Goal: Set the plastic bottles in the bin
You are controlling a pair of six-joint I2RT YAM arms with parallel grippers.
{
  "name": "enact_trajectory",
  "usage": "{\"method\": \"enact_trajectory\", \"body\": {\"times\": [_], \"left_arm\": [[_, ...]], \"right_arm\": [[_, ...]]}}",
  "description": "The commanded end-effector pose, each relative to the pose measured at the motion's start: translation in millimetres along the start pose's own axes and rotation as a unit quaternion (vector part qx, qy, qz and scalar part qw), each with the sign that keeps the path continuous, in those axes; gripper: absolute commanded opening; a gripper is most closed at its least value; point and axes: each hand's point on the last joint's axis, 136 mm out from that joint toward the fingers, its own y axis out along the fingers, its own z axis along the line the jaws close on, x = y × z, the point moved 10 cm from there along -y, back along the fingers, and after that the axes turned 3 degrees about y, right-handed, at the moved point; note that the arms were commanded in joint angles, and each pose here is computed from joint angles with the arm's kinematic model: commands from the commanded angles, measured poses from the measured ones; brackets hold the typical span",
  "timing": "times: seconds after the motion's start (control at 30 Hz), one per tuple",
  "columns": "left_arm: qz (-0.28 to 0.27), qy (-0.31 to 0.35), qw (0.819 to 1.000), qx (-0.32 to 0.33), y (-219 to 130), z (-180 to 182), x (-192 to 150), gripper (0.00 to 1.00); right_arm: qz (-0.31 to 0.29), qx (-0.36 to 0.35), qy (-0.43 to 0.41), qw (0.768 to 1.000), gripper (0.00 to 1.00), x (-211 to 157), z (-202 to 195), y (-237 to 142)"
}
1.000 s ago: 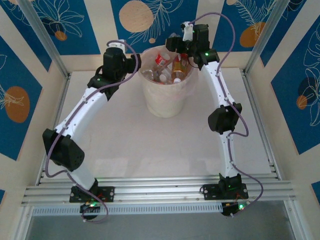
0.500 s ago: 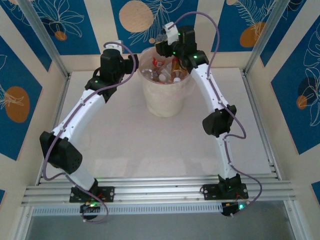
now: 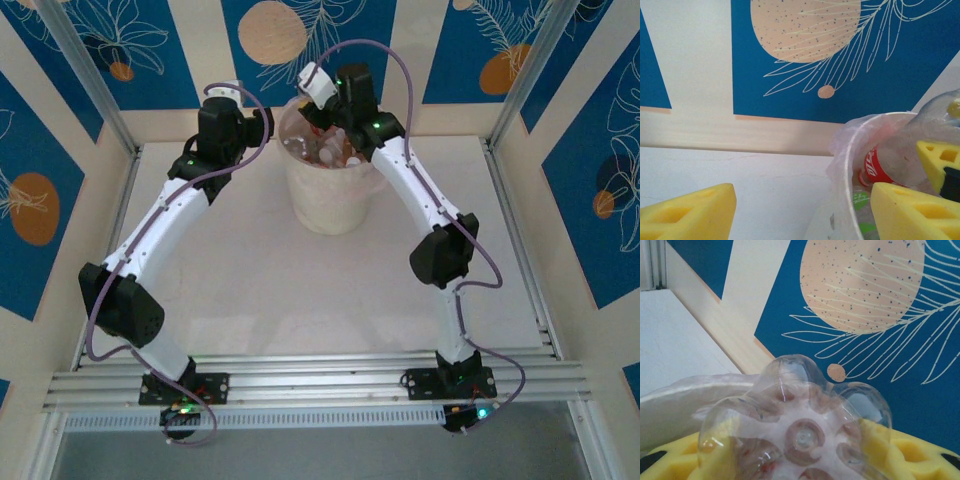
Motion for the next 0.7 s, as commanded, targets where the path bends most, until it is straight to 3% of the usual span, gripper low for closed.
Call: {"method": "enact_trajectory", "body": {"times": [0.0,0.33,0.47,0.67], "left_arm": [[-0.016,0.000,1.000,0.001,-4,3,11,0.71],[-0.012,0.009,1.000,-0.003,-3,1,17,0.71],[-0.006,0.011,1.000,-0.011,0,-1,19,0.71],[0.008,0.012,0.999,-0.041,16,-13,28,0.72]], "right_arm": [[-0.018,-0.042,-0.051,0.998,0.38,13,-15,-26],[0.000,0.036,-0.076,0.996,0.45,4,9,-55],[0.004,0.076,-0.078,0.994,0.64,6,17,-74],[0.009,0.127,-0.074,0.989,0.72,6,26,-102]]}}
